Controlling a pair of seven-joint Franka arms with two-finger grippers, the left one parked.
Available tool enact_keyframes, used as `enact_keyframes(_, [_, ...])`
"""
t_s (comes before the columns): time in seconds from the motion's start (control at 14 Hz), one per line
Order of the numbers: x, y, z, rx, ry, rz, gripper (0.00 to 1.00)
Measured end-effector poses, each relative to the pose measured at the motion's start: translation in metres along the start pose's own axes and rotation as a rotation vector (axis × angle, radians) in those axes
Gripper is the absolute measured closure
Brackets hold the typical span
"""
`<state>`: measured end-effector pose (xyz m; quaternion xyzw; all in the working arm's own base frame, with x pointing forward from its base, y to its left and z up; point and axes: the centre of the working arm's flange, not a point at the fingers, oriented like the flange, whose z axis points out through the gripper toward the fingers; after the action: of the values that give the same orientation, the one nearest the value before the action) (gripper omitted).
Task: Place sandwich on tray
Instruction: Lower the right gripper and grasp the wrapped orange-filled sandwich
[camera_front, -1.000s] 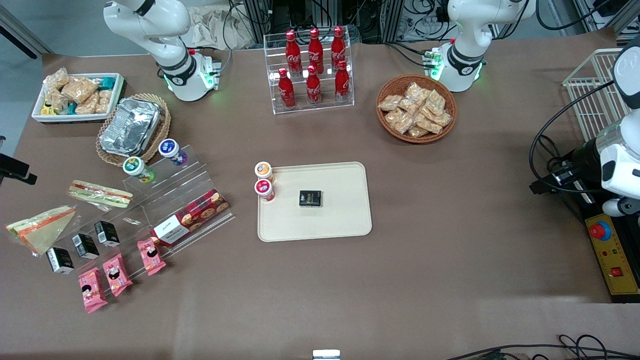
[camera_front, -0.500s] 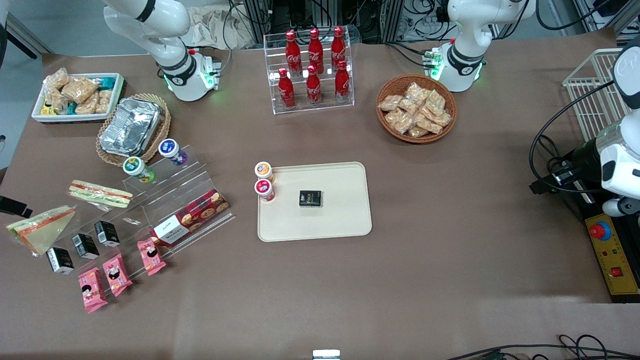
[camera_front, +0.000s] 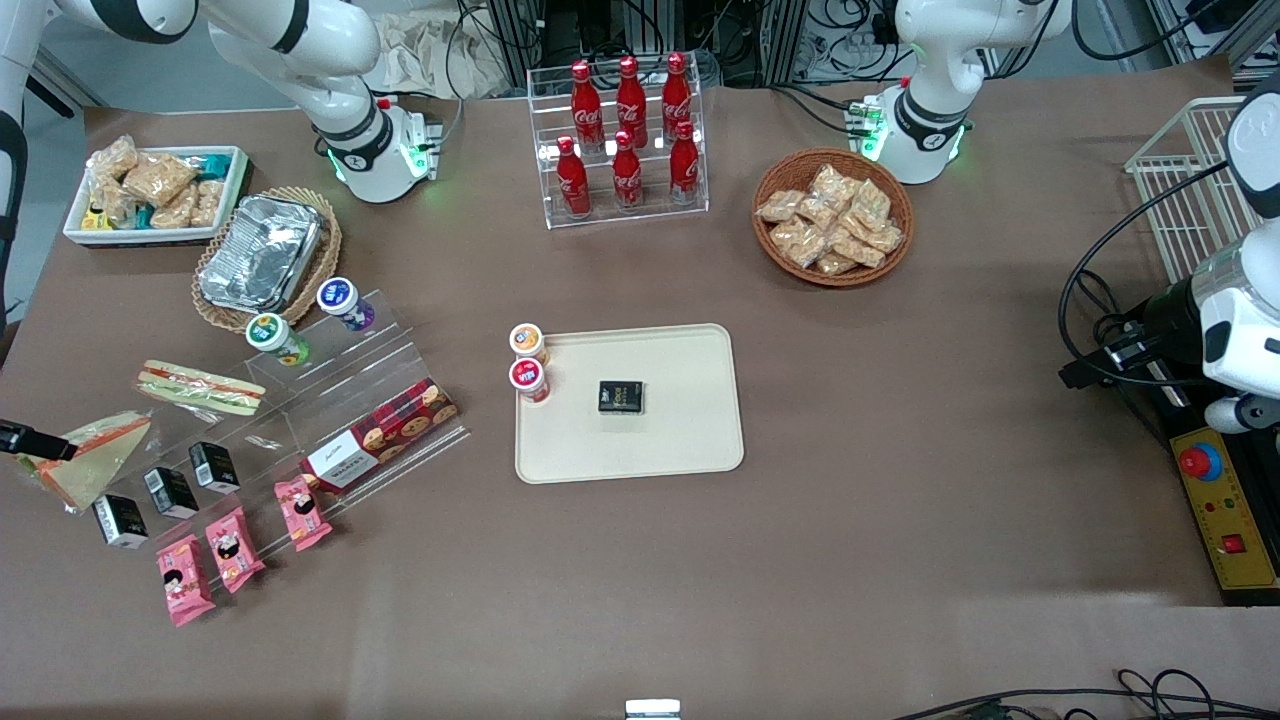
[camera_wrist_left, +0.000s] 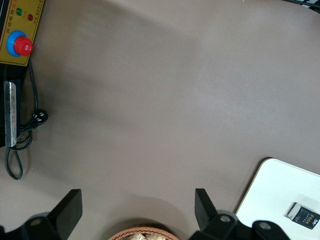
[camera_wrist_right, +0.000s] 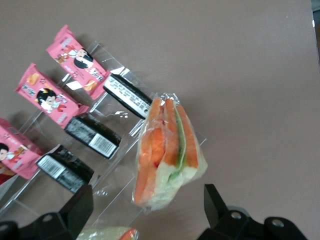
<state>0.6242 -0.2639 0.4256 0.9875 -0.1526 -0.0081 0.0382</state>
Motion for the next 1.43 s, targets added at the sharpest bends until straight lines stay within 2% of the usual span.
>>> enact_keyframes(0.29, [0.003, 0.012, 0.020, -0.008, -0.014, 0.023, 0.01])
enact_keyframes(0.64, [0.009, 0.011, 0.041, -0.016, -0.020, 0.030, 0.07])
enact_keyframes(0.71, [0.009, 0.011, 0.043, -0.018, -0.019, 0.032, 0.14])
enact_keyframes(0.79, [0.010, 0.011, 0.044, -0.017, -0.018, 0.036, 0.34])
enact_keyframes(0.86, [0.010, 0.011, 0.043, -0.017, -0.016, 0.038, 0.43])
enact_keyframes(0.93, [0.010, 0.011, 0.041, -0.016, -0.012, 0.038, 0.43])
enact_keyframes(1.0, [0.011, 0.011, 0.039, -0.016, -0.007, 0.038, 0.49])
enact_keyframes(1.14, [0.012, 0.011, 0.027, -0.016, 0.014, 0.038, 0.67])
enact_keyframes(1.29, [0.013, 0.010, 0.004, -0.007, 0.051, 0.039, 0.71])
enact_keyframes(1.43, [0.009, 0.004, -0.027, 0.005, 0.083, 0.030, 0.81])
